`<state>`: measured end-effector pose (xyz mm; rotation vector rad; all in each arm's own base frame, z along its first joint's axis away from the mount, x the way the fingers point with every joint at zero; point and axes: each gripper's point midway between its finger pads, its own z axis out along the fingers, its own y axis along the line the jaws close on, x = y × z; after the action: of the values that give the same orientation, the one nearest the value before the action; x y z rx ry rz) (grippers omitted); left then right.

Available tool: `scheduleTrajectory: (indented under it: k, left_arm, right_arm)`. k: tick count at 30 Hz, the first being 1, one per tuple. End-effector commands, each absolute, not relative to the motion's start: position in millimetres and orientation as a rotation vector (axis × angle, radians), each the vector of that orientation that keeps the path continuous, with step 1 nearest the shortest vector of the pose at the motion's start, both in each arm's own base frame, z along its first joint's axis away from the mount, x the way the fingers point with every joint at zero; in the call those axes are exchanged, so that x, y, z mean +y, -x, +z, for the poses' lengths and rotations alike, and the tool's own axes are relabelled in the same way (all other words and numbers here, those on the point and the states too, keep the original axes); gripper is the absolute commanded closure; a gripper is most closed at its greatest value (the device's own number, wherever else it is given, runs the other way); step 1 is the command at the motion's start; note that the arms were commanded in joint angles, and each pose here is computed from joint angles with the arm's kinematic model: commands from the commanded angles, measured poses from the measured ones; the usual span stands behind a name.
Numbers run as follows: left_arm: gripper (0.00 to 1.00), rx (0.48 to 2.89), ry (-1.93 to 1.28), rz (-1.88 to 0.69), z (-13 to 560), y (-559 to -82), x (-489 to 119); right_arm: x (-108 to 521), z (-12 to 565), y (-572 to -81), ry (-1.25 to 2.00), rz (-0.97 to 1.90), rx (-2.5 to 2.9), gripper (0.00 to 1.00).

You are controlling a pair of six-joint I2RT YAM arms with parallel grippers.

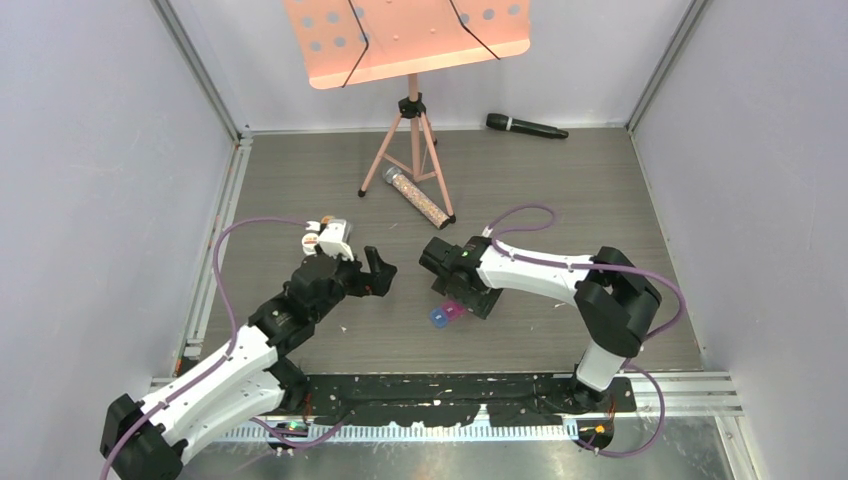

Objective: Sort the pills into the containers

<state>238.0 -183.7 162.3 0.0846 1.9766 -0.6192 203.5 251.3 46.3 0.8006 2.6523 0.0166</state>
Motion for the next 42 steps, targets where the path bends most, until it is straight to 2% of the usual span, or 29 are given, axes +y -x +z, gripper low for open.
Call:
scheduleTrajectory:
  k: [1,10,15,17,24,27,33,42]
  left_arm:
    - [0.09,1.942,-0.056,-0.611,168.2,-238.9,-178.5]
    - [0.08,1.957,-0.035,-0.589,160.2,-234.9,-170.9]
    - [0.08,1.971,-0.03,-0.583,156.7,-234.7,-170.5]
    - [0.07,1.971,-0.017,-0.585,157.8,-235.7,-170.7]
    - [0.07,1.983,0.0,-0.61,155.3,-237.8,-176.6]
    - [0.06,1.998,-0.007,-0.608,153.4,-239.0,-178.8]
    - [0.05,2.011,-0.066,-0.66,158.7,-237.7,-192.5]
    - [0.04,1.997,-0.118,-0.746,176.2,-238.6,-211.2]
  right_arm:
    - [248.7,40.5,-213.8,-0.846,-0.023,2.588,0.13]
    - [242.5,34.2,-222.6,-0.848,-0.053,2.545,0.23]
    - [244.3,28.0,-230.2,-0.828,0.014,2.536,0.44]
    - [245.5,22.6,-230.1,-0.816,0.036,2.55,0.49]
    - [246.7,24.5,-238.9,-0.71,0.033,2.561,0.52]
    - [249.4,37.3,-253.2,-0.526,0.057,2.555,0.52]
    - [275.4,61.2,-279.3,-0.209,0.29,2.551,0.54]
    - [301.3,138.9,-298.3,0.071,0.579,2.342,0.54]
